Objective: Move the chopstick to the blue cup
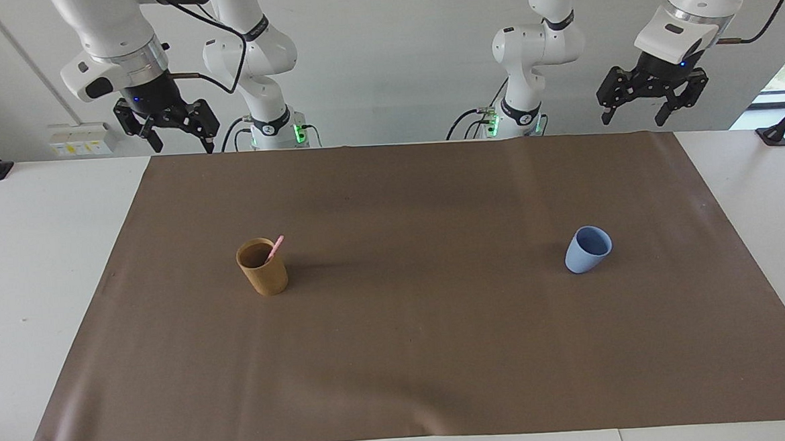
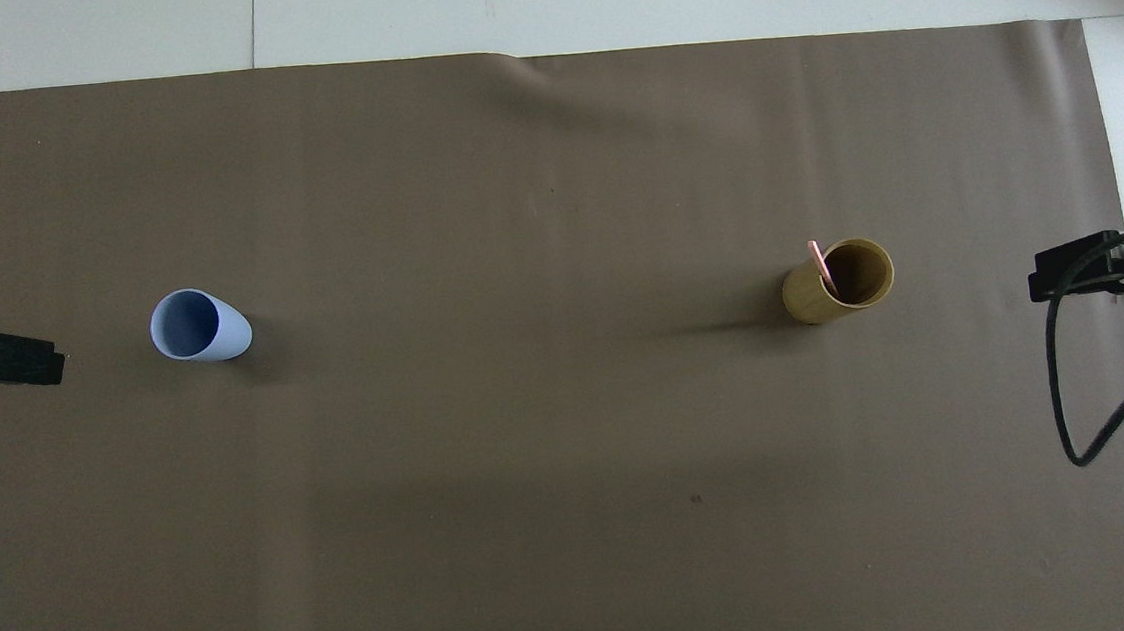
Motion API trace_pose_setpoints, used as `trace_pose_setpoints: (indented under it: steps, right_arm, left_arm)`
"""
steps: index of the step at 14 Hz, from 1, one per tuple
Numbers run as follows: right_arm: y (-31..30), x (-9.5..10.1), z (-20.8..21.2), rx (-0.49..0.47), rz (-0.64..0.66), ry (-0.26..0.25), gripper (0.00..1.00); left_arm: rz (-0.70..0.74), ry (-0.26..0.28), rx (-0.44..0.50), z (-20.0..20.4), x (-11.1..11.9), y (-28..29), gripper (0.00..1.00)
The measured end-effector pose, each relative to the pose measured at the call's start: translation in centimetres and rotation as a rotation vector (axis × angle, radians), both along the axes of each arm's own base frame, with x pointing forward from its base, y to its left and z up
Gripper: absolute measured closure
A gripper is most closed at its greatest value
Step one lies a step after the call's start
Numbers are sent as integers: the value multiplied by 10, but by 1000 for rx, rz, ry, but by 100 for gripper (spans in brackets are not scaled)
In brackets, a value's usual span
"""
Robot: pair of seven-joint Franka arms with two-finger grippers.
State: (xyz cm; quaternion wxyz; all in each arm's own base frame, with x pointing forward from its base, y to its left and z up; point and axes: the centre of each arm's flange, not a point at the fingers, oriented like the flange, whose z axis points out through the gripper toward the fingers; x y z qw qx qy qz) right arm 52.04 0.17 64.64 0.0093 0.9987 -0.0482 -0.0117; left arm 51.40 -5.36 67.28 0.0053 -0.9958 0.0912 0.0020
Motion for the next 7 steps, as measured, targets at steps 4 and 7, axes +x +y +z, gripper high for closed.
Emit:
trace_pose_setpoints:
  steps: [4, 7]
  right_arm:
    - [0, 0, 0, 0, 0, 0, 0]
    - [0, 0, 0, 0, 0, 1, 0]
  left_arm:
    - [0, 1, 0, 0, 0, 0, 0]
    - [1, 2, 0, -1, 0, 1, 0]
